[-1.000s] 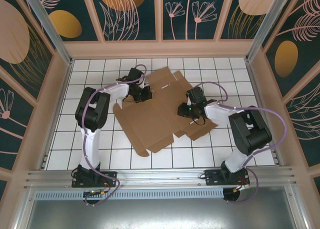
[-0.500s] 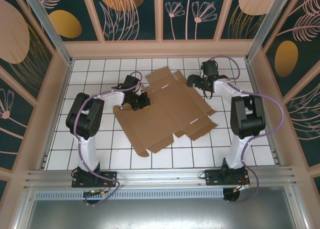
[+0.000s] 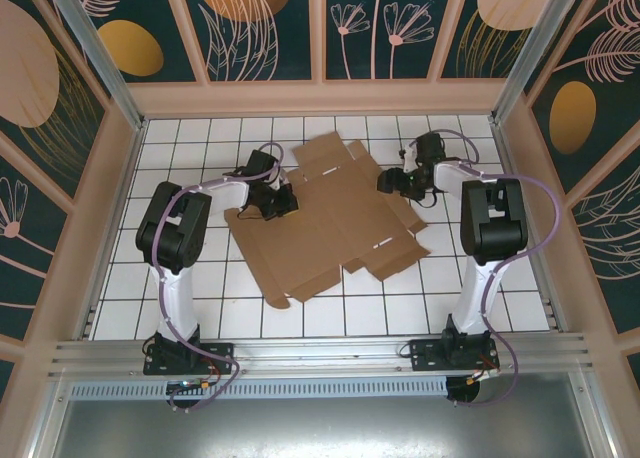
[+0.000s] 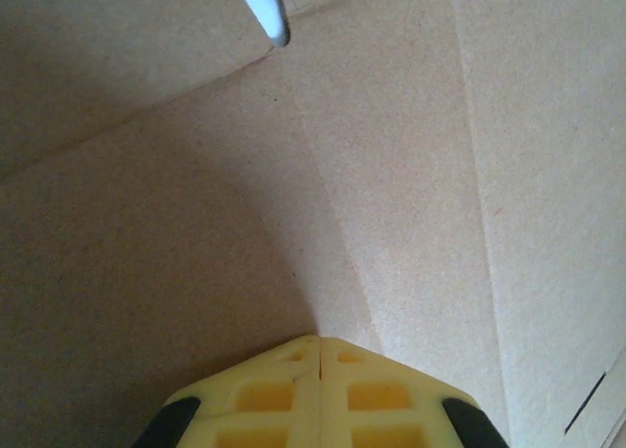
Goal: Fold the paper box
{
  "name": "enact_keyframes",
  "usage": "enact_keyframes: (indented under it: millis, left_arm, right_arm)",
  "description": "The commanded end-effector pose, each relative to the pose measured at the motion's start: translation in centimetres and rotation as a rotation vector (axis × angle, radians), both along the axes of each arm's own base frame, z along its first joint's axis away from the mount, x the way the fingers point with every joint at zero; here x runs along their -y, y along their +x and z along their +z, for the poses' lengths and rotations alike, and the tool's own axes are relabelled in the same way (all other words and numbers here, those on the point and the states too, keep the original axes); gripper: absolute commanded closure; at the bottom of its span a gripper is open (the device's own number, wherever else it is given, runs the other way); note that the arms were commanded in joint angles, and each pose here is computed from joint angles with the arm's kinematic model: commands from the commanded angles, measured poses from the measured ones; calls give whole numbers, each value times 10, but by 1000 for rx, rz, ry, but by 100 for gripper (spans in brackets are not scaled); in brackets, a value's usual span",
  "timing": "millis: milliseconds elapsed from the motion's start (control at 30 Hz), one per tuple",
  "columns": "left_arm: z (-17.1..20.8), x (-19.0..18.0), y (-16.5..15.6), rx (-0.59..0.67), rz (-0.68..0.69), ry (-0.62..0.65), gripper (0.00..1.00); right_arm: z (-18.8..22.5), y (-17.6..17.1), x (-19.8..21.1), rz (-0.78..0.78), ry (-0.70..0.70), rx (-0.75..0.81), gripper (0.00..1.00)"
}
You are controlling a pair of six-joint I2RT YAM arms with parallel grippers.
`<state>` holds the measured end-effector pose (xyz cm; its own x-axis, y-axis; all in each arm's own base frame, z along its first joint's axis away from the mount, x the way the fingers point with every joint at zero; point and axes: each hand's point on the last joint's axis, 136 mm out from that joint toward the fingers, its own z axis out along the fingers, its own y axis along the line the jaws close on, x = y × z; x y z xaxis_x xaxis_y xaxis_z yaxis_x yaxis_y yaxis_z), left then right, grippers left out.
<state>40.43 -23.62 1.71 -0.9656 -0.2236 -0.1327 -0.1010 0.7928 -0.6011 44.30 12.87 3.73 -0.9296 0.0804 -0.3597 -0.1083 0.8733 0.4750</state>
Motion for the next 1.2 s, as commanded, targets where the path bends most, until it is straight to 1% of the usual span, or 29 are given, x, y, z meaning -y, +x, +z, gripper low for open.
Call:
enact_keyframes:
  millis: [0,100,233,300,400,467,500,567,633,733,833,867,1033,1167]
  left_arm:
    - [-19,-11,-2,-14,15,38,100]
    - [-19,-12,-4,-9,21,32,100]
    - [-17,-14,-6,-1,24,32,100]
    - [-16,-16,-5,4,28,39,100]
    - [-16,-19,-4,8,37,39,100]
    - [-16,-20,-3,10,42,37,100]
    - [-16,-20,-3,11,41,36,100]
    - [-15,-21,-2,12,42,32,100]
    - [-15,-20,-3,13,43,27,100]
    - [-17,-22,-2,12,48,25,100]
    - [-15,-22,-1,16,50,20,100]
    - [-15,-22,-1,17,50,20,100]
    - [-13,-20,-1,18,55,6,100]
    - [-11,-18,-2,16,59,-22,100]
  right_arm:
    - [7,-12,-22,66,124,-13,44]
    - [14,-14,-23,73,131,2,56]
    - [31,-19,-33,111,200,43,68]
    - [38,-24,-39,139,244,54,69]
    - [44,-35,-50,193,331,38,66]
    - [44,-37,-52,200,343,31,64]
    - [42,-36,-50,193,329,32,62]
    - [32,-32,-41,161,259,20,55]
    - [21,-29,-33,140,212,11,52]
    - [12,-26,-27,118,170,5,50]
    - [5,-22,-21,100,110,7,51]
    - [2,-20,-17,95,79,8,52]
    - [9,-12,-13,107,-74,73,70]
    - [27,-4,-11,122,-266,169,91]
